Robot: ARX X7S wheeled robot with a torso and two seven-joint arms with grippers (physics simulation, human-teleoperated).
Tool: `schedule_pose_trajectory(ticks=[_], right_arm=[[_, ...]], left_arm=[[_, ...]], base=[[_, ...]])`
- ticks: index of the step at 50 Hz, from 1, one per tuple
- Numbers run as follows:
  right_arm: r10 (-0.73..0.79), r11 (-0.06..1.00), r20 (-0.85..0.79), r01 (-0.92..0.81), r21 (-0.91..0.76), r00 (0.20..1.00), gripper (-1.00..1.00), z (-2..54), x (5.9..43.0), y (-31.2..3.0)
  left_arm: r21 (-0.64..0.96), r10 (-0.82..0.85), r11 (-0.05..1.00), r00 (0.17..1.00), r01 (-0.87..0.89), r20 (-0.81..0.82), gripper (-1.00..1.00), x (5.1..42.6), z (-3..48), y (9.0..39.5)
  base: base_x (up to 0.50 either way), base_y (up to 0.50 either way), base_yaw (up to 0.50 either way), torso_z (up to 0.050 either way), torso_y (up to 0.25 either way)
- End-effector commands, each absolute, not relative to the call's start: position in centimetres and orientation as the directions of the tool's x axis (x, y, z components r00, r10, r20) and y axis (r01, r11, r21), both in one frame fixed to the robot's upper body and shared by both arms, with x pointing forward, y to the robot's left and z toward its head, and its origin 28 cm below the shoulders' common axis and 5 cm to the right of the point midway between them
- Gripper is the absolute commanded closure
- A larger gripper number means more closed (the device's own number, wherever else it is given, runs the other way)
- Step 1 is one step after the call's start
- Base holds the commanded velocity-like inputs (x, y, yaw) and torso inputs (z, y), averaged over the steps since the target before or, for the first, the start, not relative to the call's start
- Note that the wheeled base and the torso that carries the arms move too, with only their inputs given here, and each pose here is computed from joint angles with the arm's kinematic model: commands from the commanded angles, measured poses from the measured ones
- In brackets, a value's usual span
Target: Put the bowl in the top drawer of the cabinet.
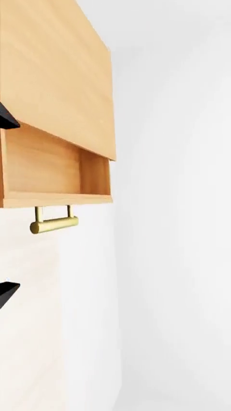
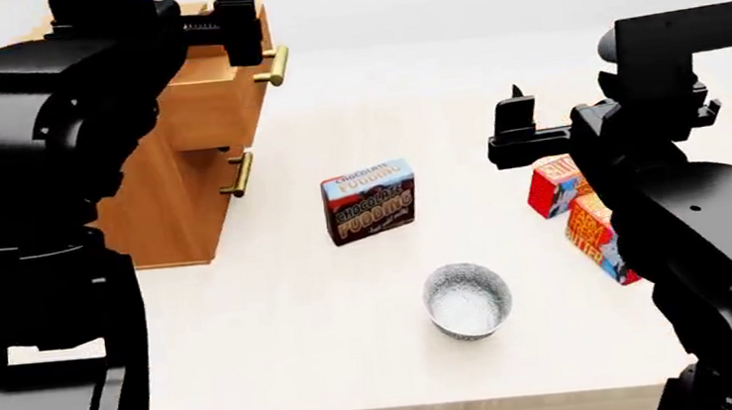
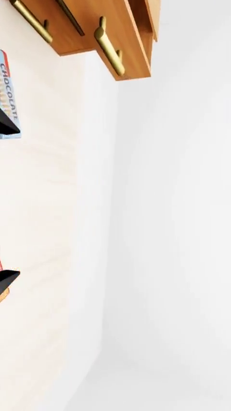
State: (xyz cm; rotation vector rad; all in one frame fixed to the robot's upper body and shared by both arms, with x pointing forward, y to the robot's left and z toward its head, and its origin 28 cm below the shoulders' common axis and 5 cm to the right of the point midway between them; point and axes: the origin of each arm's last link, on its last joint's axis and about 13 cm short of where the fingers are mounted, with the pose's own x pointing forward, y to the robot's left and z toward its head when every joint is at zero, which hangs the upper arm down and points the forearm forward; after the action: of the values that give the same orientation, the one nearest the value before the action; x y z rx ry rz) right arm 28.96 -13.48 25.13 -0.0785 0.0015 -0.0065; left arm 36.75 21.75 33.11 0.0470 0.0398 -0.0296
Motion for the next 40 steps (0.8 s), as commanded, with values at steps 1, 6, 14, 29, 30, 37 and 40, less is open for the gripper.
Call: schedule_pose_trajectory(ticks=[1,6,14,29,30,37,40], right_arm=[[0.007,0.996,-0.023,-0.009,-0.084,1.000,-1.00,25.2,28.9,-13.8],[0.016,0.996,-0.018,-0.018,-0.089,1.000,-1.00,25.2,28.7,-13.7],[0.023,0.994,-0.012,-0.024,-0.111,1.000,-1.00,25.2,28.6,-13.7],[0.027,0.993,0.000,-0.027,-0.117,1.000,-1.00,25.0,28.5,-13.8],[0.028,0.993,-0.001,-0.028,-0.117,1.000,-1.00,25.0,28.5,-13.8],[0.030,0.992,0.006,-0.029,-0.120,1.000,-1.00,24.9,28.4,-13.8],[0.029,0.992,0.011,-0.028,-0.121,1.000,-1.00,24.9,28.4,-13.8]], left_arm=[[0.055,-0.028,0.998,0.992,0.034,-0.121,-1.00,37.5,34.8,21.4],[0.052,-0.016,0.998,0.989,0.024,-0.145,-1.00,37.9,34.5,21.5],[0.056,-0.002,0.998,0.987,0.011,-0.163,-1.00,38.2,34.4,21.7],[0.078,0.004,0.997,0.982,0.011,-0.191,-1.00,38.6,33.7,21.5],[0.078,0.005,0.997,0.981,0.011,-0.193,-1.00,38.7,33.7,21.6],[0.084,0.017,0.996,0.977,0.001,-0.214,-1.00,39.0,33.5,21.5],[0.086,0.018,0.996,0.975,0.001,-0.223,-1.00,39.2,33.4,21.5]], base=[[0.50,-0.07,0.00,0.000,0.000],[0.50,-0.08,0.00,0.000,0.000],[0.50,-0.03,0.00,0.000,0.000],[0.50,0.00,0.00,0.000,0.001],[0.50,0.00,0.00,0.000,0.000],[0.50,0.00,0.00,0.000,0.001],[0.50,0.00,0.00,0.000,0.000]])
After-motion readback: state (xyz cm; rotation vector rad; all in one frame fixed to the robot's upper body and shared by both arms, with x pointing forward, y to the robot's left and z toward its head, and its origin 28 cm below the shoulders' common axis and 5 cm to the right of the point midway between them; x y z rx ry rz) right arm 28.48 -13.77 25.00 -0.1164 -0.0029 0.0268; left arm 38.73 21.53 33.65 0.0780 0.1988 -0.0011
